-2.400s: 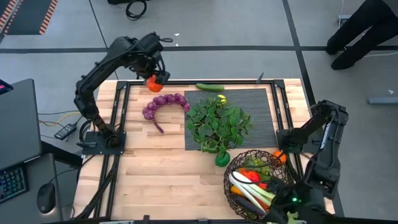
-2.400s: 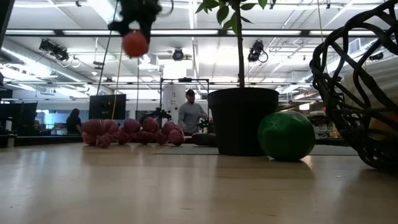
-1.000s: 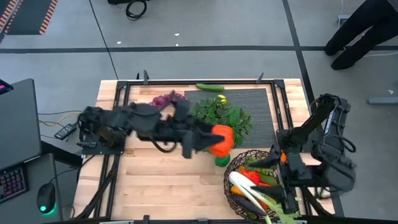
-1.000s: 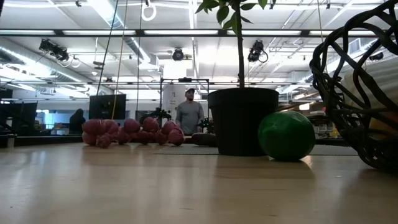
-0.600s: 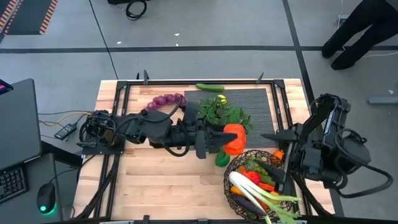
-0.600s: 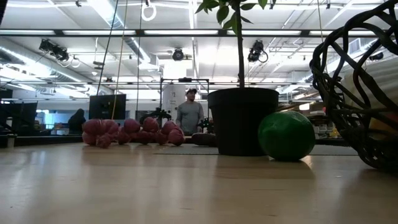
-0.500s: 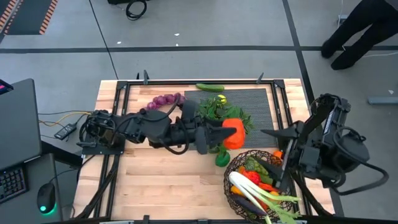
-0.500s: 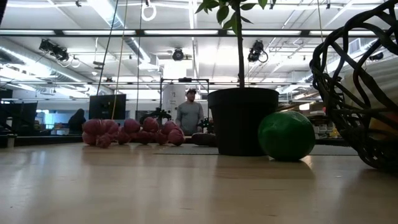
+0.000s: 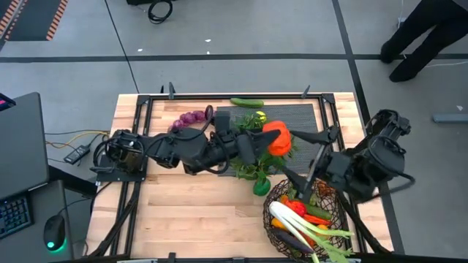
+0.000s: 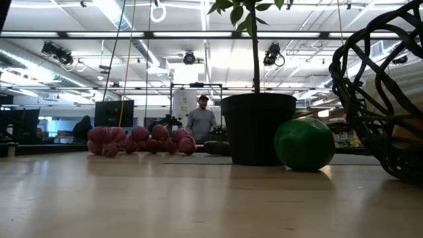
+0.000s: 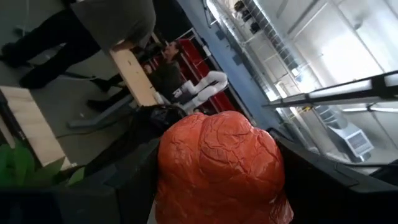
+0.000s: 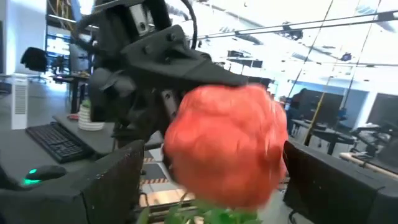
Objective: Build produce basket
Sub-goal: Put the orange squash into the brown wire basket
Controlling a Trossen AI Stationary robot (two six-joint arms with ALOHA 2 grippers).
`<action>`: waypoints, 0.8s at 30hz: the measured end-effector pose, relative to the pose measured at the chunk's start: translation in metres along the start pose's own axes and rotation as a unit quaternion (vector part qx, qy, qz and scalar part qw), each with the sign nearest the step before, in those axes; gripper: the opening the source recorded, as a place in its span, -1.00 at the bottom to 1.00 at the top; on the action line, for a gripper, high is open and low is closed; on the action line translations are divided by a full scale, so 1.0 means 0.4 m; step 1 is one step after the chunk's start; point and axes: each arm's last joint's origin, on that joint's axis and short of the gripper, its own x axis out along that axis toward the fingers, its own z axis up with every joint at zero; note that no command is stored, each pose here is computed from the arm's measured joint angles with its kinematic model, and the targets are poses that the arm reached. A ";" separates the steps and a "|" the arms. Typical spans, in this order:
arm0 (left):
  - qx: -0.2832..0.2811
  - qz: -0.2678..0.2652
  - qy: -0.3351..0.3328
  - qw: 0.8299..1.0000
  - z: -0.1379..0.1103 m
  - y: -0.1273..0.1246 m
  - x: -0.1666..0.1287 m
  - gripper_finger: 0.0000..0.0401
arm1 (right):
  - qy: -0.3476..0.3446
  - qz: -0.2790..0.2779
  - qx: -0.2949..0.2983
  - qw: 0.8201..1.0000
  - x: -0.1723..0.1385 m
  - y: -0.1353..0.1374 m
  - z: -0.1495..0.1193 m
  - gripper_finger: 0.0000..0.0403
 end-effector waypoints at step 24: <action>0.048 0.004 -0.014 0.999 0.010 0.015 0.024 0.50 | 0.030 -0.108 0.022 0.993 0.095 -0.052 -0.029 0.79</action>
